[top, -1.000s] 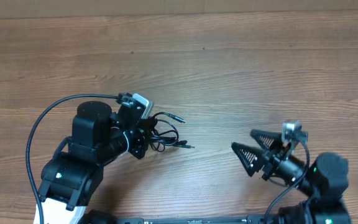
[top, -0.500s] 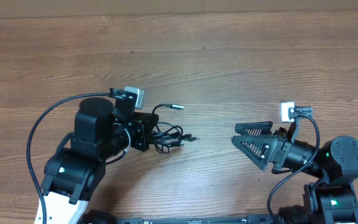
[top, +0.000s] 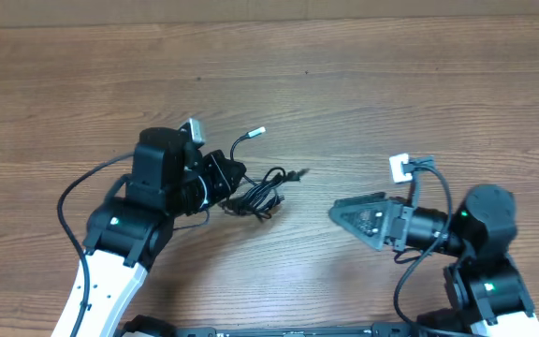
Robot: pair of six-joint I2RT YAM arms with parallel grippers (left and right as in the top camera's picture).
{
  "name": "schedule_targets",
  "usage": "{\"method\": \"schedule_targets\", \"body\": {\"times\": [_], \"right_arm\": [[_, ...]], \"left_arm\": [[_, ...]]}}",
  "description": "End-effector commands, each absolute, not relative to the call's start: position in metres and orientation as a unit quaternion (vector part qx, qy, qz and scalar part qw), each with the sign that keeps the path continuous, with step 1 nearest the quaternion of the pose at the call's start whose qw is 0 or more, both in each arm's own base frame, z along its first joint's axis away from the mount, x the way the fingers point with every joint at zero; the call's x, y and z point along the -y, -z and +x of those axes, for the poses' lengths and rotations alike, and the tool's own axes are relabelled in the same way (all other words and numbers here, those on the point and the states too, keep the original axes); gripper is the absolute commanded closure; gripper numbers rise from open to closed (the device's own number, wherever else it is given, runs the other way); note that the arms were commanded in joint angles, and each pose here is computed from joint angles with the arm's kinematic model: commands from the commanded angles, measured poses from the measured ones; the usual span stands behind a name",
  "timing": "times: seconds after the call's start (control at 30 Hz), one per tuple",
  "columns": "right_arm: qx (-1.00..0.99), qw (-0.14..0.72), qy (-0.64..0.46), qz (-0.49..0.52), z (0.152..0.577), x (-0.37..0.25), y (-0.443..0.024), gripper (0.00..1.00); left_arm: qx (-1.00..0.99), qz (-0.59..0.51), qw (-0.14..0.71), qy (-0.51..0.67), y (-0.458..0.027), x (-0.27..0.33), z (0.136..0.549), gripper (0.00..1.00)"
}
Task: Untangle cables
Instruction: 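Move the right gripper to the held cables and grasp a strand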
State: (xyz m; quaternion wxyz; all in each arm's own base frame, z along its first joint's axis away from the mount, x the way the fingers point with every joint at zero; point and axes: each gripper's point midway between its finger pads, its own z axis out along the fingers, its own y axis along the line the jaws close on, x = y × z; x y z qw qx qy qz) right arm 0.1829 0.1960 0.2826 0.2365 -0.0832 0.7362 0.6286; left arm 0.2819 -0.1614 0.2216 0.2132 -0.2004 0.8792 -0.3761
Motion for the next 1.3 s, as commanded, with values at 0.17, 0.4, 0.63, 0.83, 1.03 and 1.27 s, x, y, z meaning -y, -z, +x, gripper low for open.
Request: {"method": "schedule_targets", "body": {"times": [0.17, 0.4, 0.63, 0.83, 1.03, 1.27], "right_arm": [[-0.780, 0.240, -0.560, -0.142, 0.201, -0.246, -0.231, 0.11], [-0.760, 0.227, -0.578, -0.190, 0.210, -0.291, -0.213, 0.12], [-0.766, 0.236, -0.569, -0.183, 0.221, -0.297, -0.202, 0.15], [-0.763, 0.258, -0.564, -0.179, 0.228, -0.296, -0.206, 0.15], [-0.764, 0.271, -0.559, -0.172, 0.234, -0.295, -0.207, 0.66], [-0.799, 0.222, -0.538, -0.151, 0.225, -0.290, -0.182, 0.96]], "left_arm": [[-0.838, -0.312, 0.141, 0.426, -0.232, 0.173, 0.281, 0.96], [-0.834, -0.317, 0.128, 0.433, -0.233, 0.175, 0.279, 0.96], [-0.831, -0.318, 0.113, 0.442, -0.234, 0.180, 0.275, 0.96], [-0.832, -0.319, 0.096, 0.444, -0.233, 0.191, 0.267, 0.96], [-0.824, -0.341, 0.079, 0.445, -0.232, 0.194, 0.265, 0.96], [-0.824, -0.356, 0.104, 0.428, -0.229, 0.185, 0.272, 0.96]]}}
